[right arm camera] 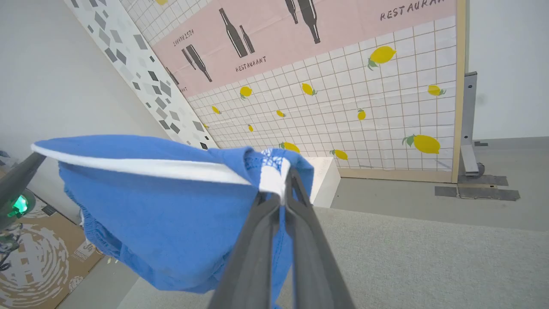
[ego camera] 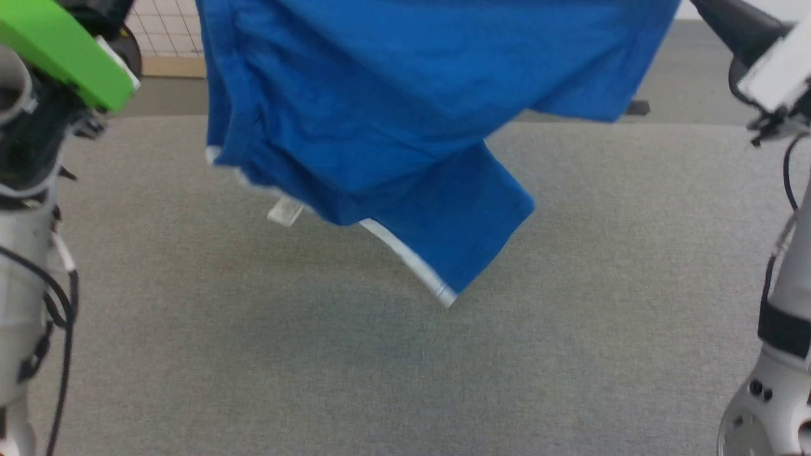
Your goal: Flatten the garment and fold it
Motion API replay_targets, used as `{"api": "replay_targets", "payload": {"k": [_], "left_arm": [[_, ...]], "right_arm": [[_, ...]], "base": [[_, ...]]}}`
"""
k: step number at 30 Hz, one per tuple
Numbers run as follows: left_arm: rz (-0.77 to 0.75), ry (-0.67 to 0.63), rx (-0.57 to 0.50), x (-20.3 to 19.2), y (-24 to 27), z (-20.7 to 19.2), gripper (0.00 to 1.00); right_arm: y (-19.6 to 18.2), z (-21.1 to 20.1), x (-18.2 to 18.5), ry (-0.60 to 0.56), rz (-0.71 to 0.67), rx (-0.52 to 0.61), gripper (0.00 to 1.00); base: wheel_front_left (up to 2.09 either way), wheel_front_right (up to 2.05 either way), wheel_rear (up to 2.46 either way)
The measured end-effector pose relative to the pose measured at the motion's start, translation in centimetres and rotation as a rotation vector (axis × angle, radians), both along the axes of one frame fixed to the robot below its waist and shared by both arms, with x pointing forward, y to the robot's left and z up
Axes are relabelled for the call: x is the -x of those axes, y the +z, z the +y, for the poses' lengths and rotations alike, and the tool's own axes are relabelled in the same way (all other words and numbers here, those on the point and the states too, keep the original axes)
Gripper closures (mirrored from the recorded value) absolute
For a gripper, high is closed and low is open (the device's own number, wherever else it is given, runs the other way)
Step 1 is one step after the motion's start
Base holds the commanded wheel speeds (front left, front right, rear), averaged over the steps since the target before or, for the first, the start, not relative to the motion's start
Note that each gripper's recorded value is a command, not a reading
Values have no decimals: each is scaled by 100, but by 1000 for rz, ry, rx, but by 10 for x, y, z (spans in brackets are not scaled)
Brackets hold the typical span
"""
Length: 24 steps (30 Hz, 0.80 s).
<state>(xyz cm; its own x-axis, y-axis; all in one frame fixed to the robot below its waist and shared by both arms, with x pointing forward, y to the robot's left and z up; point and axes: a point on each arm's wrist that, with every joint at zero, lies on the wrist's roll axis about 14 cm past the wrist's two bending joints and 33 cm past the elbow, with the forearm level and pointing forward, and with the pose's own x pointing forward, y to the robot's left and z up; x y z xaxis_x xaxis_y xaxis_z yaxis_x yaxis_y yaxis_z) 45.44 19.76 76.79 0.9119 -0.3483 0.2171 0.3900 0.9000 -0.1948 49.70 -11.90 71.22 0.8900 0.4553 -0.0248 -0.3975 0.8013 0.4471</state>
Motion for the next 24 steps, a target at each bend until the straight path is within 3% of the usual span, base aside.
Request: {"api": "replay_targets", "payload": {"k": [8,16,20,24], "left_arm": [[139,94,-64,-64,-28,32,100],[129,142,30,-132,-36,48,100],[154,143,48,-158,-62,47,100],[214,132,100,-176,-105,42,100]], "right_arm": [[7,17,-62,6,37,-37,100],[29,31,-132,-65,-84,-51,100],[6,31,-158,-94,-62,-59,100],[-45,32,-175,-105,22,-37,100]], "base": [[0,0,0],[0,0,0],[0,0,0],[0,0,0]]}}
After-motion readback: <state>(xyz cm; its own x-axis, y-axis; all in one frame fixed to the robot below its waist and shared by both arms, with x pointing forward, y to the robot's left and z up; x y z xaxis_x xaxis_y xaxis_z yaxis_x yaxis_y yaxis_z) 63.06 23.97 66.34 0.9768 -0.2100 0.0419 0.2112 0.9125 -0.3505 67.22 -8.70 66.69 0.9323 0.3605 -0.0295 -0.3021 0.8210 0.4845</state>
